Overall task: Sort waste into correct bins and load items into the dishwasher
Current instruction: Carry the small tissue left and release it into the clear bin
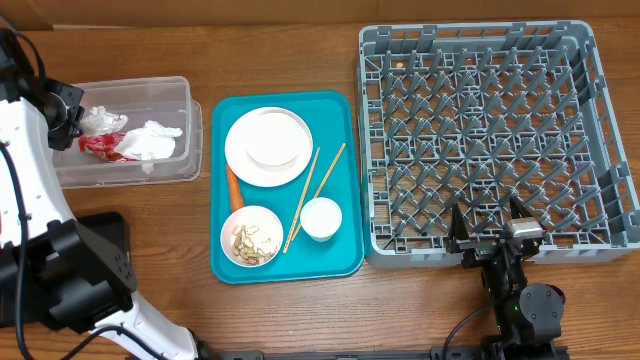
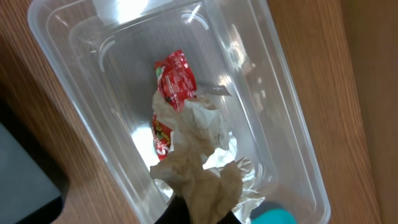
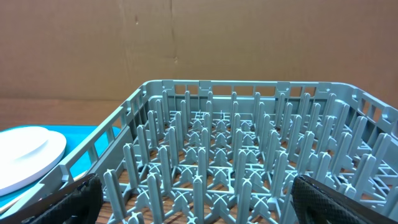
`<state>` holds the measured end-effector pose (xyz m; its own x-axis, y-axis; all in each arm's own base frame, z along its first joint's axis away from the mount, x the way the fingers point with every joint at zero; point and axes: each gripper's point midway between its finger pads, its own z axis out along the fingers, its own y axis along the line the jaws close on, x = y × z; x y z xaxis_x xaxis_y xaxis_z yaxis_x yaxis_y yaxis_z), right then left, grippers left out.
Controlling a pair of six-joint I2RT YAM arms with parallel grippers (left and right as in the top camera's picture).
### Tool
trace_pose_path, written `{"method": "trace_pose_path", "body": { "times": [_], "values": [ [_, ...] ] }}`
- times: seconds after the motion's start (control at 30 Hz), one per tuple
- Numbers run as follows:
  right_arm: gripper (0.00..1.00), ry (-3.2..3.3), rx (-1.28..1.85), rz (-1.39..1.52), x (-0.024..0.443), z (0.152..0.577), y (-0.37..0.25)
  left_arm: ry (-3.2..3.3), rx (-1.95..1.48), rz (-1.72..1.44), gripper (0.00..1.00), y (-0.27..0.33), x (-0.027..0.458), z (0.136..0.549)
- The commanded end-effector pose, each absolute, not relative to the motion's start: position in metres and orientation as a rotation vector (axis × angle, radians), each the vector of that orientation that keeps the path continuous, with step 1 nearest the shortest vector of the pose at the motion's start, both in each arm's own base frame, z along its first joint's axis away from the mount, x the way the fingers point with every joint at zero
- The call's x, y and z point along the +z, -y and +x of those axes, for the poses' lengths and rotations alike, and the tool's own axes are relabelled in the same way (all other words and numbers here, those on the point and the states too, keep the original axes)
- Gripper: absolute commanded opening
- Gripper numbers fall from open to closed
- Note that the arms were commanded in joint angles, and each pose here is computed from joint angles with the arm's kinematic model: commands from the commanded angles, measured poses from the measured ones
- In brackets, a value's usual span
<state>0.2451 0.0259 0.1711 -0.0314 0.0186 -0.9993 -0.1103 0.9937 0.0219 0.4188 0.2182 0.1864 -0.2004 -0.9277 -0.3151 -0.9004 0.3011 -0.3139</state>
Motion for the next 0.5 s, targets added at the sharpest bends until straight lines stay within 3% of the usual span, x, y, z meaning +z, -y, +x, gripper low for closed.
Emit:
{"method": "trace_pose_path", "body": {
  "times": [0.0,0.3,0.4,0.47],
  "values": [
    [1.0,-1.594,0.102,-0.071,0.17,0.245,-0.025,-2.087,-0.053,-1.741,0.13,-0.228,0.158,0.426],
    [1.0,-1.594,0.102,-0.071,0.17,0.245,-0.025,-2.052,-0.061,-1.724,0.23,-0.24,0.145,0.442],
    [1.0,-1.594,0.102,-0.071,0.17,0.245,-0.025,-2.047,-0.067,-1.704,0.45,-0.241,0.151,0.445],
    [1.0,-1.594,0.102,-0.071,0.17,0.245,-0.025,-2.092,-0.082,-1.631,0.47,-0.238,0.156,0.448]
  ]
}}
